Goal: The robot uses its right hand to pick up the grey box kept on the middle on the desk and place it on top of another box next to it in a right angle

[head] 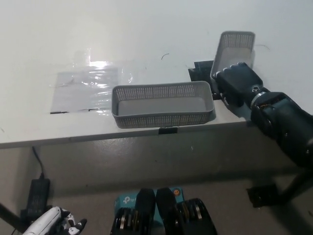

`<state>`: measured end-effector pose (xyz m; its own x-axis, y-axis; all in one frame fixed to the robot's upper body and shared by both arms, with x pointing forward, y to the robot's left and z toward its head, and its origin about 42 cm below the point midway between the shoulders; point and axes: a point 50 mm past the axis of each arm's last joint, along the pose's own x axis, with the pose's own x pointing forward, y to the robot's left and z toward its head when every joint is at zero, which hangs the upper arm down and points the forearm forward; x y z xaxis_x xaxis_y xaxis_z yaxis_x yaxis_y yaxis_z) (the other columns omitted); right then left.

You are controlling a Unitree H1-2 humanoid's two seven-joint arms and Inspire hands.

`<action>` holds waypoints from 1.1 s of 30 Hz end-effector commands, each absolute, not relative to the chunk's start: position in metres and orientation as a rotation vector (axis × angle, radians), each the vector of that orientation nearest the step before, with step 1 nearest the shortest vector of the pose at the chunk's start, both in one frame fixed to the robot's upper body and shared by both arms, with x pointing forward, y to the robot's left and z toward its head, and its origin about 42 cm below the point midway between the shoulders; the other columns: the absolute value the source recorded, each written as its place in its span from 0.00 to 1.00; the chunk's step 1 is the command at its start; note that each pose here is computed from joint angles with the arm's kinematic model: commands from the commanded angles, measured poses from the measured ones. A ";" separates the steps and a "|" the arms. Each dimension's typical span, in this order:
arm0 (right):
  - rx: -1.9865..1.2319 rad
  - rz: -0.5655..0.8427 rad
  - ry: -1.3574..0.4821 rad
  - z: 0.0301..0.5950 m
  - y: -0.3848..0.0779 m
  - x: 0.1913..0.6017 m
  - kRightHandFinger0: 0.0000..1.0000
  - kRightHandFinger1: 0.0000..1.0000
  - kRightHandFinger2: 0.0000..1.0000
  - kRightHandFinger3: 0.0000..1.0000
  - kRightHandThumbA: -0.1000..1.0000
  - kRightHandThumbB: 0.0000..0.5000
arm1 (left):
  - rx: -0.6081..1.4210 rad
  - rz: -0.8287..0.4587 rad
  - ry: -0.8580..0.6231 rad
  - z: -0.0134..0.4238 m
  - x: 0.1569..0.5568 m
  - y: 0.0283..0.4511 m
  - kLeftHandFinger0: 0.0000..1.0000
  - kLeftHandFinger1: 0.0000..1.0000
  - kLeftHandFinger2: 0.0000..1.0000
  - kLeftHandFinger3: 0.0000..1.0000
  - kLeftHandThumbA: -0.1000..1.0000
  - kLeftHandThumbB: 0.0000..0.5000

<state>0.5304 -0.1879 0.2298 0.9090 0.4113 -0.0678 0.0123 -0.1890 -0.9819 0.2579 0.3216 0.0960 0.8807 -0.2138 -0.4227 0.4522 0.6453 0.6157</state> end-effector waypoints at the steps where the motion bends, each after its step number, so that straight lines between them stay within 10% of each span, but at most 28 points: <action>1: -1.684 0.234 -0.580 0.282 -0.196 0.540 0.00 0.15 0.46 0.36 0.00 0.71 | 0.810 -0.384 0.312 0.110 0.258 0.331 0.02 0.03 0.12 0.31 0.67 0.41; 4: -1.590 0.214 -0.604 0.280 -0.197 0.538 0.00 0.05 0.36 0.22 0.00 0.73 | 0.805 -0.383 0.322 0.110 0.258 0.330 0.00 0.02 0.12 0.34 0.68 0.41; 9: -1.490 0.211 -0.635 0.281 -0.194 0.534 0.00 0.00 0.27 0.15 0.00 0.48 | 0.792 -0.369 0.323 0.104 0.251 0.331 0.00 0.00 0.10 0.26 0.67 0.42; 14: -1.451 0.203 -0.676 0.287 -0.202 0.533 0.00 0.00 0.25 0.14 0.00 0.46 | 0.778 -0.370 0.332 0.101 0.245 0.332 0.00 0.01 0.12 0.29 0.65 0.40; 18: -1.411 0.197 -0.740 0.314 -0.205 0.529 0.00 0.01 0.37 0.34 0.00 0.50 | 0.793 -0.378 0.329 0.102 0.245 0.332 0.01 0.02 0.13 0.29 0.68 0.39; 28: -1.251 0.307 -0.815 0.333 -0.160 0.491 0.00 0.00 0.19 0.10 0.00 0.42 | 0.815 -0.372 0.343 0.104 0.254 0.332 0.02 0.03 0.15 0.34 0.67 0.40; 33: -1.177 0.401 -0.839 0.338 -0.128 0.466 0.00 0.00 0.16 0.00 0.00 0.59 | 0.815 -0.369 0.336 0.103 0.258 0.333 0.01 0.00 0.12 0.26 0.65 0.41</action>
